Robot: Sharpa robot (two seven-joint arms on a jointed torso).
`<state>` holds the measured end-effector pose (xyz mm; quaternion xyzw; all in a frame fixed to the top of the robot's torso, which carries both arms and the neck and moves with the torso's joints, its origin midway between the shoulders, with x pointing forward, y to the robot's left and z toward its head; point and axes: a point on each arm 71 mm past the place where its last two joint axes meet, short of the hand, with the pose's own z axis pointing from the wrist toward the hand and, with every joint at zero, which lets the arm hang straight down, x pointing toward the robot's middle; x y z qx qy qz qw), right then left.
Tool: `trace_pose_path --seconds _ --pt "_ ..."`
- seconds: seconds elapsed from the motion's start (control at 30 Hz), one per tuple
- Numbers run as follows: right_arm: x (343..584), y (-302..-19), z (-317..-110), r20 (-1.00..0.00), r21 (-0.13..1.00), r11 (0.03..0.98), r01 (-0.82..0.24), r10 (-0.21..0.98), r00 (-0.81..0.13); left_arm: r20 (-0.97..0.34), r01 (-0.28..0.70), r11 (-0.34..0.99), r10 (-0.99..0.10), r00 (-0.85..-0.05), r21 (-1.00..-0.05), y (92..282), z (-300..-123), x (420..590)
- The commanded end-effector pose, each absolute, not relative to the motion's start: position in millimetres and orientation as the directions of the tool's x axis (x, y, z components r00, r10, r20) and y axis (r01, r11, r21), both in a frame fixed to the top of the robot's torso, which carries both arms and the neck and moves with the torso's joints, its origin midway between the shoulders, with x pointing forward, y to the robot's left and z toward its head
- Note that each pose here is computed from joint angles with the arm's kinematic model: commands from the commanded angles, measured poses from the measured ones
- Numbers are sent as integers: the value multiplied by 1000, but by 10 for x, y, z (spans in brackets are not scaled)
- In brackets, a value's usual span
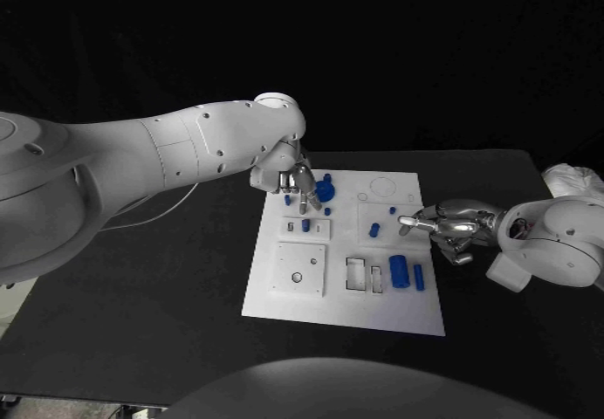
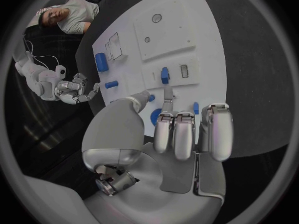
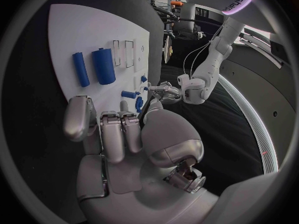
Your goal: Assemble the parts on the task board
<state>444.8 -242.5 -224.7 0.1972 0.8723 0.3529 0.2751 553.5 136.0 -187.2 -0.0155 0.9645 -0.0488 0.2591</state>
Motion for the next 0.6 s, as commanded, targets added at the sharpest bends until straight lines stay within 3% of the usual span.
trace_pose_path --seconds 0.03,0.6 --pt "4441 -2413 -2243 -337 731 668 139 530 -778 -520 -32 999 -31 -854 -7 1413 -1871 5545" --pt "4452 -2409 -2252 -335 729 670 141 528 -781 -506 -18 1000 -13 -863 6 1385 -1968 5500"
